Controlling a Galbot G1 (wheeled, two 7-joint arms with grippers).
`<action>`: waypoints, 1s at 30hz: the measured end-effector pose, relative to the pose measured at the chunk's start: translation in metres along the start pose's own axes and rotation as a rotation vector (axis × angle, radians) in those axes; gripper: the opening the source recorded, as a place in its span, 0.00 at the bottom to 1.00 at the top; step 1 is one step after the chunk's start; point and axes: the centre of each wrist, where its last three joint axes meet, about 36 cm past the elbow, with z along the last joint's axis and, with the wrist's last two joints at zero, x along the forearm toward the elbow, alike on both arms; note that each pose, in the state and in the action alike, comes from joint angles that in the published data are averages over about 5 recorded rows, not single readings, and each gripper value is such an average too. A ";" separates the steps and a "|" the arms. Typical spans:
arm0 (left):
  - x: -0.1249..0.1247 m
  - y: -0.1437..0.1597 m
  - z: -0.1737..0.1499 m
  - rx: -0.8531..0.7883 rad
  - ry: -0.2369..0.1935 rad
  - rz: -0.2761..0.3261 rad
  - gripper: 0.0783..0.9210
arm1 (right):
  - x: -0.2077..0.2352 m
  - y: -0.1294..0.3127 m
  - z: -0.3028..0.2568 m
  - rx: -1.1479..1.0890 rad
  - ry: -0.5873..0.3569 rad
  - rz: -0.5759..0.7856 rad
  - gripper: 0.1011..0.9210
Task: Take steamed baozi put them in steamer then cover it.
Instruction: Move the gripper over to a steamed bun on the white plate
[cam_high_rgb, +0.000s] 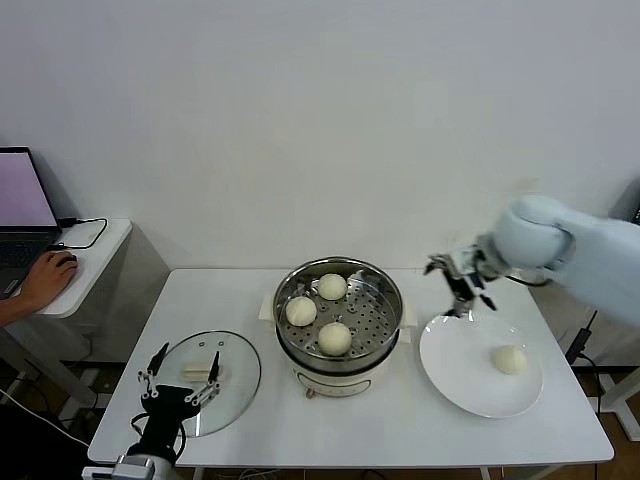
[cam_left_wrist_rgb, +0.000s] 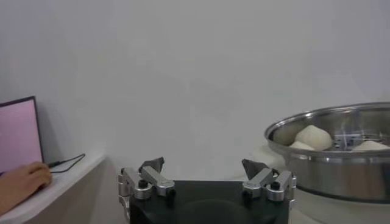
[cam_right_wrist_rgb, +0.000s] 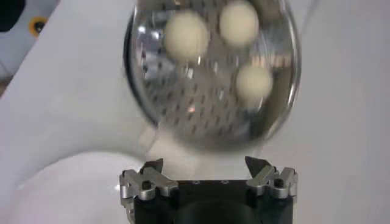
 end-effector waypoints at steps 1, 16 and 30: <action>0.000 0.000 0.001 0.000 0.002 0.001 0.88 | -0.004 0.005 0.010 -0.017 0.006 -0.006 0.88; 0.005 -0.001 0.007 -0.017 0.029 0.000 0.88 | -0.074 0.056 0.113 -0.149 0.106 -0.087 0.88; 0.008 -0.001 0.008 -0.018 0.039 -0.004 0.88 | -0.129 0.078 0.141 -0.196 0.142 -0.136 0.88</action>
